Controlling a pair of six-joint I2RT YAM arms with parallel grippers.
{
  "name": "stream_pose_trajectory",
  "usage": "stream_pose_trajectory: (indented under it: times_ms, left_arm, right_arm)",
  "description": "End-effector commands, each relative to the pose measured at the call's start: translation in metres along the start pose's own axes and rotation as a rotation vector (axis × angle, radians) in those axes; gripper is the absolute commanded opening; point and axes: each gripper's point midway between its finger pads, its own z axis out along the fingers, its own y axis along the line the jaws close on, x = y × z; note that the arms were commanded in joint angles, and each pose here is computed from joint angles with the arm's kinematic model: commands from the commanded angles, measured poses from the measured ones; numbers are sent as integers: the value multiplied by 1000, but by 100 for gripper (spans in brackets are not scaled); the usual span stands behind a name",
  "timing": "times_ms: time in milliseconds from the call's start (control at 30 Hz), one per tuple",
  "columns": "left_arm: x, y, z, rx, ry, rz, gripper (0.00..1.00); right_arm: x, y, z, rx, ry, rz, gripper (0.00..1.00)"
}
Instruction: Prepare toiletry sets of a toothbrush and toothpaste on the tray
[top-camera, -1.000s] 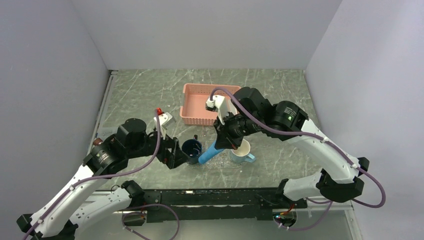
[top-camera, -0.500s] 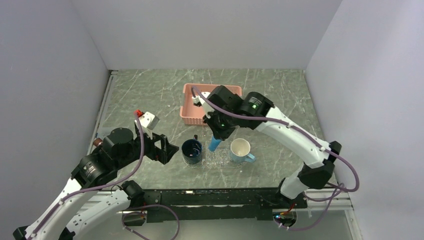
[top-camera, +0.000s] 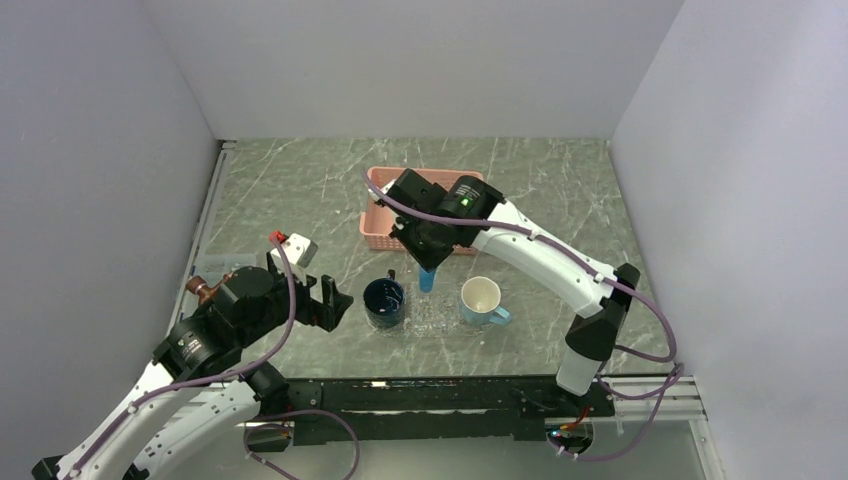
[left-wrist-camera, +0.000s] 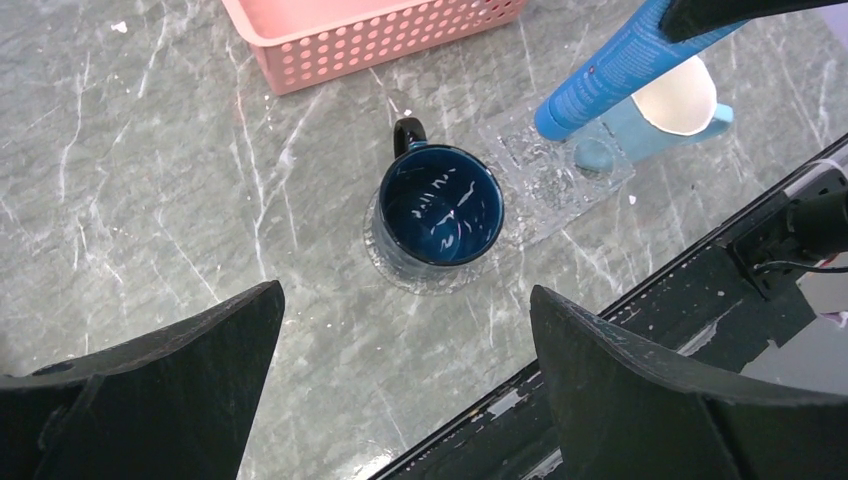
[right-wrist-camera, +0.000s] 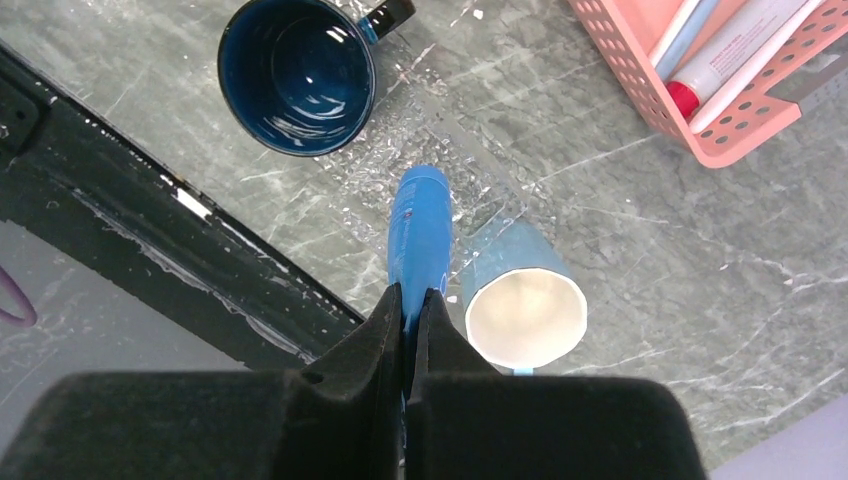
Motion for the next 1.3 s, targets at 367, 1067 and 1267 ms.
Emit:
stream_pose_trajectory:
  times_ms: [367,1067,1267]
  left_arm:
    - [-6,4,5,-12,-52,16,99]
    - [-5,5,4,-17,-52,13,99]
    - [-5,5,4,-19,-54,11,99]
  right_arm:
    - [-10,-2,19,51,-20,66,0]
    - [-4,-8,44,80,-1,98,0]
    - [0,-8,52,80,4,109,0]
